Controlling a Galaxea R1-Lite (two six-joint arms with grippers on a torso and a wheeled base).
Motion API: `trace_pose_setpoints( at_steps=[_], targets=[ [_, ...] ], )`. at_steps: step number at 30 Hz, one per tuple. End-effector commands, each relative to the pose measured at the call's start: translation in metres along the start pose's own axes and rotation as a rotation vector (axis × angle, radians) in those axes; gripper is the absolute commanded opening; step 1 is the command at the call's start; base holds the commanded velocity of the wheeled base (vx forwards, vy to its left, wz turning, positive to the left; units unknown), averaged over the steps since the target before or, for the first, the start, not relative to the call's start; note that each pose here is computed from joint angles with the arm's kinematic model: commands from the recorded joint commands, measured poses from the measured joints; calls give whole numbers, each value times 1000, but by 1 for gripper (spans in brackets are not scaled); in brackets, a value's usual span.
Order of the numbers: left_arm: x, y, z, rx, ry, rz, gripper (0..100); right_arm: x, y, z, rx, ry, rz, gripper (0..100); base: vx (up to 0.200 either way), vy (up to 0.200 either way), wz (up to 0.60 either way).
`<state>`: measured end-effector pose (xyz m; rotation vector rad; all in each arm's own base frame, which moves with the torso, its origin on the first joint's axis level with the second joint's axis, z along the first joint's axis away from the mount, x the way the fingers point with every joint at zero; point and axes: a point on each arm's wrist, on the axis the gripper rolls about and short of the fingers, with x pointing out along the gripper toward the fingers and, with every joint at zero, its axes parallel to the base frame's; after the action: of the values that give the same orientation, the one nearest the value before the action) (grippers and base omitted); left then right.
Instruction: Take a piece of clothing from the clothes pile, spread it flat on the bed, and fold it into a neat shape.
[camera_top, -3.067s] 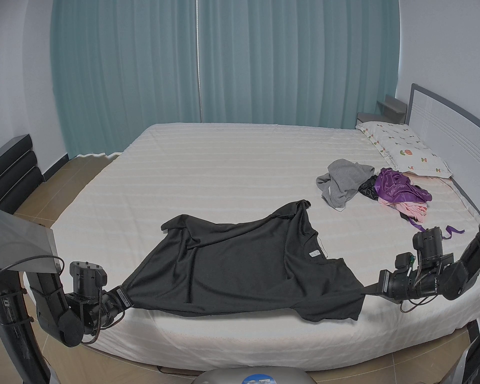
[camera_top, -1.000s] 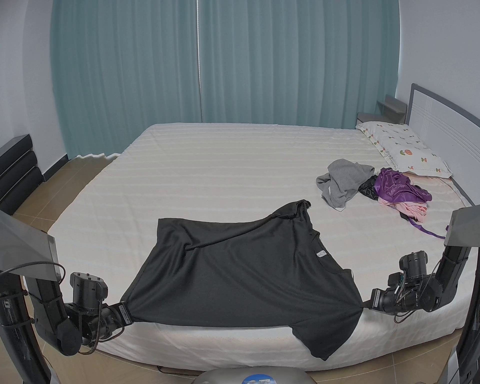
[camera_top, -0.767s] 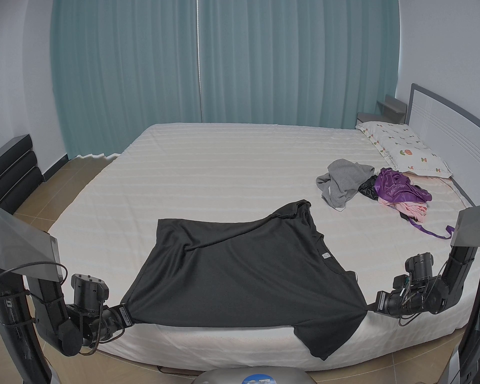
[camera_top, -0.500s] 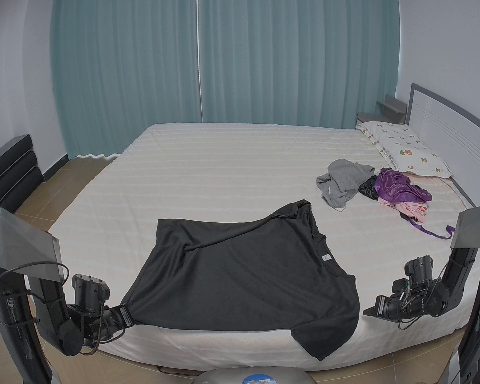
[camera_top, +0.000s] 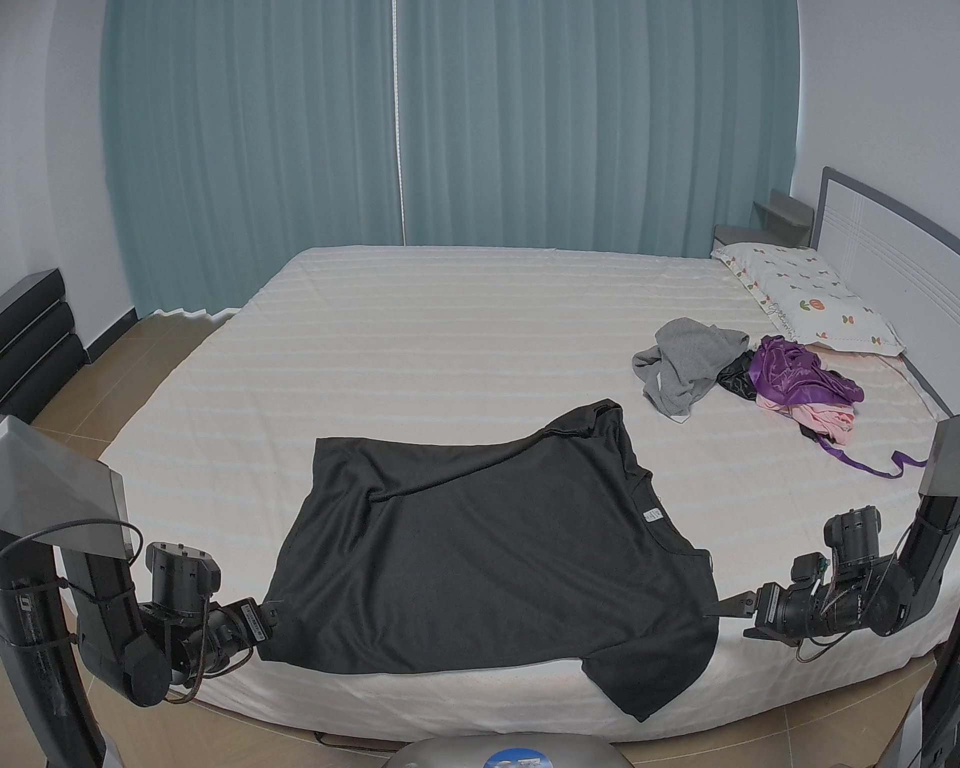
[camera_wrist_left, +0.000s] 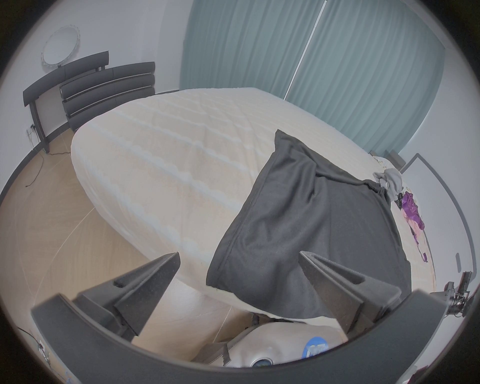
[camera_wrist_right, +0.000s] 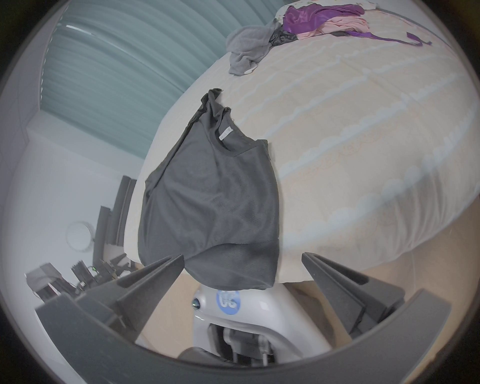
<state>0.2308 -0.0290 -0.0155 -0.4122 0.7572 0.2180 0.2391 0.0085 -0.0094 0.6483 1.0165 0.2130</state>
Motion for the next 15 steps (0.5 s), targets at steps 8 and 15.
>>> trace_pose_setpoints(
  at_steps=[8, 15],
  targets=[
    [-7, -7, 15, -23, -105, -72, 100, -8, 4, 6, 71, -49, 52, 100, 0, 0, 0],
    [-7, -8, 17, -40, -117, -77, 100, -8, 2, 6, 76, -48, 50, 100, 0, 0, 0]
  ],
)
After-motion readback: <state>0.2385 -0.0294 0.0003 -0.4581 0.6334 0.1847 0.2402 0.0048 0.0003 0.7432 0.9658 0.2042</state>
